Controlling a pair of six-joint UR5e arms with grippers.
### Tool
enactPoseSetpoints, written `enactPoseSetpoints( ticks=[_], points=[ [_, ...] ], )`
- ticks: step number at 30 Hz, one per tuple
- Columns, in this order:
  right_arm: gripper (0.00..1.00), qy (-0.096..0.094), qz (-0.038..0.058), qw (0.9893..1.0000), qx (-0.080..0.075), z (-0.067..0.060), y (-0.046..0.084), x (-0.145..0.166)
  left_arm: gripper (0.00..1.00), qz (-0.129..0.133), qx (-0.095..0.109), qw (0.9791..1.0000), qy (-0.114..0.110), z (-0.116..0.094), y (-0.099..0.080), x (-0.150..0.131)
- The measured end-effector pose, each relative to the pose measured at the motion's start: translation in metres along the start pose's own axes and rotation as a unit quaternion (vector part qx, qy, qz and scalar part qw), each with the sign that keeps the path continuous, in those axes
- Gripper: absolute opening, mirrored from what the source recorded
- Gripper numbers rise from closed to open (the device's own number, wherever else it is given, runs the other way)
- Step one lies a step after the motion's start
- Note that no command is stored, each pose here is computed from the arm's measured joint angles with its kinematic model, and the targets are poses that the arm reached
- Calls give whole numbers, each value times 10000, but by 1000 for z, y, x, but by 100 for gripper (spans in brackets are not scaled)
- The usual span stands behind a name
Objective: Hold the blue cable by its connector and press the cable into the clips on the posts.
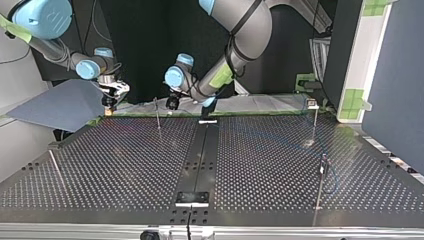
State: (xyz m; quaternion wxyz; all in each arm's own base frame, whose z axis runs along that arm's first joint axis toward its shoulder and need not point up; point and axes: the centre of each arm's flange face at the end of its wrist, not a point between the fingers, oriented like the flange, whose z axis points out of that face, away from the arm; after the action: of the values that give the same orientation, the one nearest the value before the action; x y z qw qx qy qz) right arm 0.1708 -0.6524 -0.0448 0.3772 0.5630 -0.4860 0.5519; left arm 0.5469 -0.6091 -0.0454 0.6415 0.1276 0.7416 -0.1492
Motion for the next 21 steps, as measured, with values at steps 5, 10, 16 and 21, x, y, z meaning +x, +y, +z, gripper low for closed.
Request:
enactPoseSetpoints(
  ticks=[5, 10, 16, 21],
  points=[
    [0, 63, 24, 10000, 13, 9, 1, 8, 0, -14, -44, 10000, -29, 5, 6, -5],
    [0, 103, 19, 9999, 69, 16, -2, 14, 0, -1, -125, 9999, 37, 7, 17, -2],
    [0, 182, 29, 9997, 155, 25, -3, 22, 0, -9, -276, 9996, 32, 12, 30, -3],
    [0, 233, 61, 9996, 161, 29, -1, 25, 0, -13, -501, 9987, -2, 15, 40, -6]
  ],
)
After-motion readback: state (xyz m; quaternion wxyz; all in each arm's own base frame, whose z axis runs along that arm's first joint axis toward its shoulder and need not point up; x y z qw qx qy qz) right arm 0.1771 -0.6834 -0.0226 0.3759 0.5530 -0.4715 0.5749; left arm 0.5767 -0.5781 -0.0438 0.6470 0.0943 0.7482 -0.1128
